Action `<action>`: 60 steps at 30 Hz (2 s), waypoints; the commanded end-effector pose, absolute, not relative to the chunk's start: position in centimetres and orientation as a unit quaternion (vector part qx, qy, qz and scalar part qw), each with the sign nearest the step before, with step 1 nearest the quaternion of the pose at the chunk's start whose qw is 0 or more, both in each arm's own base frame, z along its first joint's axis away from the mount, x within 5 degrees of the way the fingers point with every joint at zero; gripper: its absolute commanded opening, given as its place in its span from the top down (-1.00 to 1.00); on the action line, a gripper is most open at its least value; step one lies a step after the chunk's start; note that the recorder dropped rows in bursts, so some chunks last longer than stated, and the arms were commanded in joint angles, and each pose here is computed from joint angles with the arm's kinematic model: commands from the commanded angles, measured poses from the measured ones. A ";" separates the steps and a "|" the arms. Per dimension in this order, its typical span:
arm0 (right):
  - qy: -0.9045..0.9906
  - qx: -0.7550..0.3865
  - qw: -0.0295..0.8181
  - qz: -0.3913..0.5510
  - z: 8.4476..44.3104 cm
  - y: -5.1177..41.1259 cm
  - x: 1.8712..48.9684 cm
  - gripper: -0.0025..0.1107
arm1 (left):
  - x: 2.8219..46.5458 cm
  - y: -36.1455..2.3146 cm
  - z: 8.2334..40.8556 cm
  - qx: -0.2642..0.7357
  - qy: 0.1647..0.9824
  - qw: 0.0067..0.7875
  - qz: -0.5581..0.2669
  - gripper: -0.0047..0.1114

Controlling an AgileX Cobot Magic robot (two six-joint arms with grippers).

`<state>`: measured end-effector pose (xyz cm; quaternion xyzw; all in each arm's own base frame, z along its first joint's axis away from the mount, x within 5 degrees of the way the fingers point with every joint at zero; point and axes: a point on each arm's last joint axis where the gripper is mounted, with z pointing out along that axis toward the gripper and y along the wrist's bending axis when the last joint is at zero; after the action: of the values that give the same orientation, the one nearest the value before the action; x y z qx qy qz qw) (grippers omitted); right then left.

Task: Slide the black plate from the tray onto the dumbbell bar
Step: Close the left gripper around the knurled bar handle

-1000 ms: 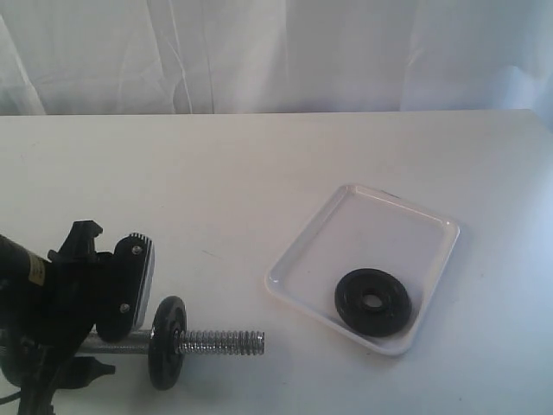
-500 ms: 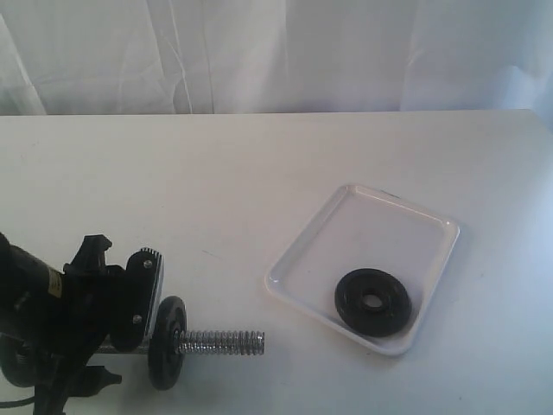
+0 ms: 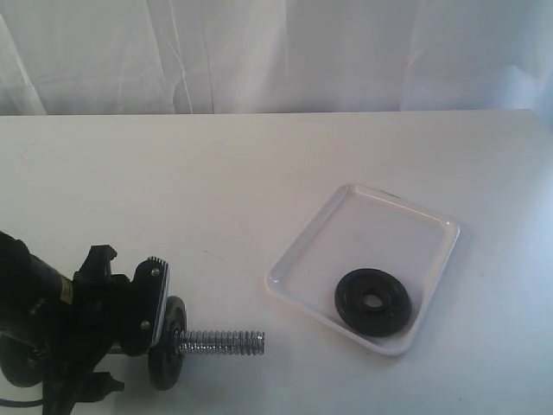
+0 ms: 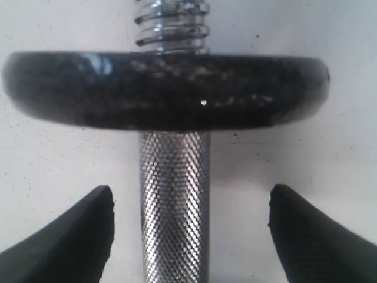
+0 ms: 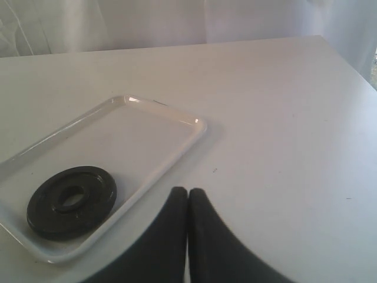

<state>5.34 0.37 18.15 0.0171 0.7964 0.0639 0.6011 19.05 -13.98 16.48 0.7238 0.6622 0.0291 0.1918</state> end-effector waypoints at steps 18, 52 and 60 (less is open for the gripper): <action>0.790 0.013 0.609 0.063 18.3 0.4 5.3 0.96 | 18.9 -14.0 15.8 0.692 0.698 0.185 0.017 -0.38; 0.790 0.013 0.609 0.063 18.3 0.4 5.3 0.96 | 19.3 -13.9 14.5 0.701 0.695 0.159 0.029 -0.14; 0.790 0.013 0.609 0.063 18.3 0.4 5.3 0.96 | 19.3 -13.9 14.5 0.701 0.695 0.158 0.028 0.23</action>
<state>5.34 0.37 18.15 0.0171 0.7964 0.0639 0.6011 19.66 -14.08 14.77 0.7051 0.6875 0.0347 0.1701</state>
